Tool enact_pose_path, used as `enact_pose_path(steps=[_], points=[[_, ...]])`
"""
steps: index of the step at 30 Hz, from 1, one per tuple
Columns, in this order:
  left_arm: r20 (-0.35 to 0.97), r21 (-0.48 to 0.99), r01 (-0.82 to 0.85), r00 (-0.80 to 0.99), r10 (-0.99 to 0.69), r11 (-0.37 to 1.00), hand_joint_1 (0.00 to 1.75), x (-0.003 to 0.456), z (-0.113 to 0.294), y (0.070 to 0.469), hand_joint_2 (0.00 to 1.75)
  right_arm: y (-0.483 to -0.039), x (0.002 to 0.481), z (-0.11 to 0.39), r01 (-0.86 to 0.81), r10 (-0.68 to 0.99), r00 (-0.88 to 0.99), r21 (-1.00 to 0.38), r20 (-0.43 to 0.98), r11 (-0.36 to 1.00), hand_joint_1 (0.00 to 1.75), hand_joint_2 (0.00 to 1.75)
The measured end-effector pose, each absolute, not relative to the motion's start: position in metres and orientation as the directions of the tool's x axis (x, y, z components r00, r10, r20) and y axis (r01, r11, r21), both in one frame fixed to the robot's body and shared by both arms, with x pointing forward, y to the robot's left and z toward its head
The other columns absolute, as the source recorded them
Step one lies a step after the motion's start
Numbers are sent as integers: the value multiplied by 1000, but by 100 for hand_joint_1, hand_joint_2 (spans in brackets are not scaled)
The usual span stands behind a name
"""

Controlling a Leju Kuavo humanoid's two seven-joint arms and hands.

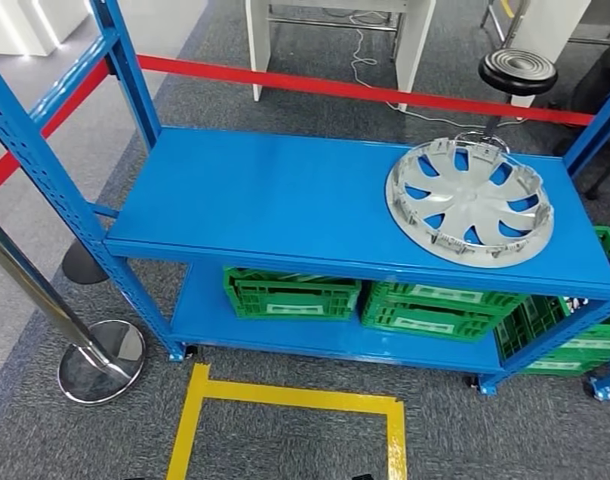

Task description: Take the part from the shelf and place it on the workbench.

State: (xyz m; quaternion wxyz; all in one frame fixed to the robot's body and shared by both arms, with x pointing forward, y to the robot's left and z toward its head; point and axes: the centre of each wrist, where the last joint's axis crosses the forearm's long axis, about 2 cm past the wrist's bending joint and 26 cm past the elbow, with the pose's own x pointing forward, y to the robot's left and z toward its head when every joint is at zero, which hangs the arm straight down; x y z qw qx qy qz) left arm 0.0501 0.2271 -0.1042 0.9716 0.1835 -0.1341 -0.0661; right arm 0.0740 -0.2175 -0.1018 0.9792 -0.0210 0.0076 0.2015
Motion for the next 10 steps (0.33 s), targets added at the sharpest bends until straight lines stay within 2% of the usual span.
enact_pose_path(steps=[10], points=[[190, 374, 103, 964, -185, 922, 0, 55, -103, 226, 0, -218, 73, -102, -393, 392, 920, -50, -25, 918, 0, 0]])
